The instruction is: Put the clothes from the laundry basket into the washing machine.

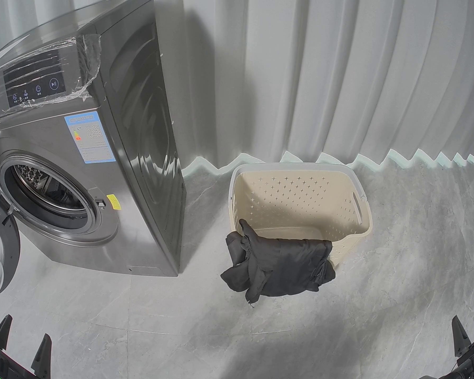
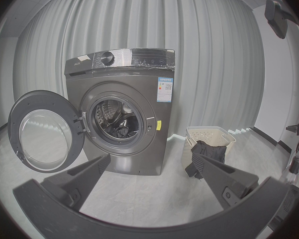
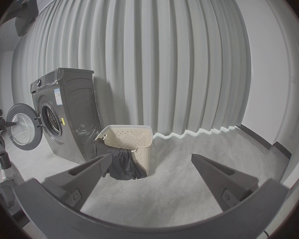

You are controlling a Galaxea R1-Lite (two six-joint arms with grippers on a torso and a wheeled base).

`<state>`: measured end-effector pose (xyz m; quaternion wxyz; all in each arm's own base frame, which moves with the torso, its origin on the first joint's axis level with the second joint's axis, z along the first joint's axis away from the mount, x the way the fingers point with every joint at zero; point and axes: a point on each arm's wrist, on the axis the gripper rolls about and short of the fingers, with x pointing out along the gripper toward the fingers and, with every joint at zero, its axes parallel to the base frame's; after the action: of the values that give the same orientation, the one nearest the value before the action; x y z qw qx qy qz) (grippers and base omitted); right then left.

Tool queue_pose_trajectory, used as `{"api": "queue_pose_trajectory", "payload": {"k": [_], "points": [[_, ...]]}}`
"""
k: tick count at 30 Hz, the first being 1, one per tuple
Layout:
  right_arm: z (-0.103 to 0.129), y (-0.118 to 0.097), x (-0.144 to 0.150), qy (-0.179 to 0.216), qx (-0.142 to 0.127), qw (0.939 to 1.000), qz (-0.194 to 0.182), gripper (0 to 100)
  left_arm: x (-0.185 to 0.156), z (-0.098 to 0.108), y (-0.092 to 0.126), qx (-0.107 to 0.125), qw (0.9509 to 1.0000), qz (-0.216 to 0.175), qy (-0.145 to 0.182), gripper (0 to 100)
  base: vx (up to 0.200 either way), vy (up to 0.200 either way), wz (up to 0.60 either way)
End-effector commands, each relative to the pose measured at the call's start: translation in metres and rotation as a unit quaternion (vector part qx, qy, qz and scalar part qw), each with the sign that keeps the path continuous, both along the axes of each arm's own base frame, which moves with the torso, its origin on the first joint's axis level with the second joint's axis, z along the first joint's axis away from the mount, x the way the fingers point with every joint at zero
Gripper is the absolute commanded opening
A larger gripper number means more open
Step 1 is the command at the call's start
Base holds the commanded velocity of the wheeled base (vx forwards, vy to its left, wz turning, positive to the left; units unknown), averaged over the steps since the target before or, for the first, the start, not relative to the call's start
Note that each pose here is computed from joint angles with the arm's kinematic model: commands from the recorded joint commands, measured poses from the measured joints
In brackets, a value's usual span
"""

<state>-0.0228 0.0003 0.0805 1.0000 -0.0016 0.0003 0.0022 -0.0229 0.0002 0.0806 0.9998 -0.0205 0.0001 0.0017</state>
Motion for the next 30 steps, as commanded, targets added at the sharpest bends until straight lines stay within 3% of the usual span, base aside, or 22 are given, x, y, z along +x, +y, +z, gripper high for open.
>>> {"api": "queue_pose_trajectory", "payload": {"k": [1,10,17,18,19,21,25,26,28,29,30], "points": [[-0.005,0.000,0.000,0.000,-0.001,1.0000,0.000,100,0.000,-0.004,0.000,0.000,1.0000,0.000,-0.001,100,0.000,0.000,0.00],[-0.005,0.000,0.000,0.000,0.002,1.0000,-0.001,100,0.000,-0.004,0.000,0.000,1.0000,0.001,-0.001,100,0.000,-0.156,0.00],[-0.003,0.000,0.000,-0.009,0.009,0.9999,-0.009,100,0.000,-0.004,0.000,0.000,1.0000,0.000,-0.001,100,0.000,0.000,0.00],[0.004,0.000,-0.002,-0.026,0.008,0.9996,-0.007,100,0.000,-0.004,0.000,0.000,1.0000,0.001,-0.001,100,0.000,0.000,0.00],[0.024,0.000,-0.008,-0.069,0.012,0.9976,-0.007,100,0.000,-0.004,0.000,0.000,1.0000,0.000,-0.001,100,0.000,0.000,0.00],[0.045,0.000,-0.017,-0.097,0.011,0.9952,0.004,100,0.000,-0.004,0.000,0.000,1.0000,0.000,-0.001,100,0.000,0.000,0.00],[0.065,0.003,-0.010,-0.028,0.013,0.9960,0.084,100,0.000,-0.004,0.000,0.000,1.0000,0.000,-0.001,100,0.000,0.000,0.00],[0.065,0.003,-0.010,-0.028,0.013,0.9960,0.084,100,0.000,-0.004,0.000,0.000,1.0000,0.000,-0.001,100,0.000,0.000,0.00],[0.072,0.005,0.009,0.031,0.019,0.9898,0.138,100,0.000,-0.004,0.000,0.000,1.0000,0.000,-0.001,100,0.000,0.000,0.00],[0.072,0.005,0.009,0.031,0.019,0.9898,0.138,100,0.000,-0.004,0.000,0.000,1.0000,0.000,-0.001,100,0.000,0.000,0.00],[0.075,0.007,0.023,0.072,0.021,0.9810,0.179,100,0.000,-0.004,0.000,0.000,1.0000,0.001,-0.001,100,0.000,0.000,0.00]]}}
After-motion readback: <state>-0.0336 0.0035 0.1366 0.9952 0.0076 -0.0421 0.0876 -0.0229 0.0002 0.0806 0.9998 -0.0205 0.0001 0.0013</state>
